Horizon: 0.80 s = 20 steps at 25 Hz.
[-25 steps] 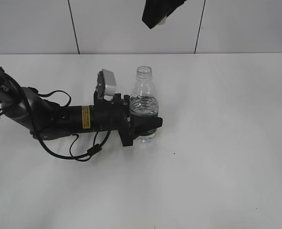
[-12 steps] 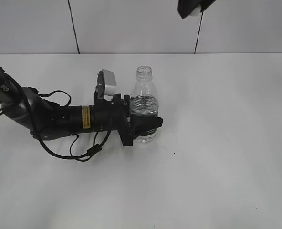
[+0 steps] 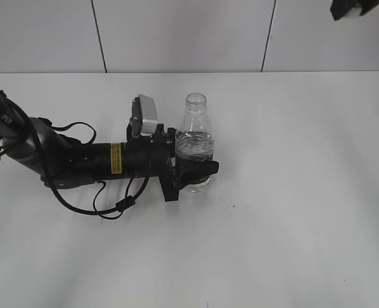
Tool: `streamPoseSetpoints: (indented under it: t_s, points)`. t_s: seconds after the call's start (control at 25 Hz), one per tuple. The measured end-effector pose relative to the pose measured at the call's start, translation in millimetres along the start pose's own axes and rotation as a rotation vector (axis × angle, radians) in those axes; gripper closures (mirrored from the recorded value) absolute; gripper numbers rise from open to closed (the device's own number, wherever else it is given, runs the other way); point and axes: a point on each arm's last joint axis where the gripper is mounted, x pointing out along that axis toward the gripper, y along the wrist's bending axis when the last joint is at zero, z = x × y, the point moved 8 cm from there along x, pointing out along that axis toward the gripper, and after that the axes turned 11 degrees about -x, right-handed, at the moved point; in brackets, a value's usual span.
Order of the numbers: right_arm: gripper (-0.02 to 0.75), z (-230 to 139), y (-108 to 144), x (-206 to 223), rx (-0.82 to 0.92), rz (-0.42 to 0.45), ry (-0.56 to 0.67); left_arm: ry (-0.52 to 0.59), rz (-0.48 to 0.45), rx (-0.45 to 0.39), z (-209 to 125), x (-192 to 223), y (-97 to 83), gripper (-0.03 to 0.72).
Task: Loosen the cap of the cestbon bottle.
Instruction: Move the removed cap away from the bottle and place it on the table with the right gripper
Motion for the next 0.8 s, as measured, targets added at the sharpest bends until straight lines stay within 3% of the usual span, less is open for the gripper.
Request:
streamPoseSetpoints:
  t_s: [0.2,0.56,0.8]
  points:
    - [0.442,-34,-18,35,0.052,-0.003,0.081,0.001,0.0,0.026,0,0,0.0,0.29]
    - [0.442,-92,11,119,0.059,0.047,0.089,0.002,-0.001,0.044,0,0,-0.1,0.29]
    - [0.442,-122,21,159,0.055,0.074,0.161,0.003,0.0,0.046,0,0,0.0,0.29]
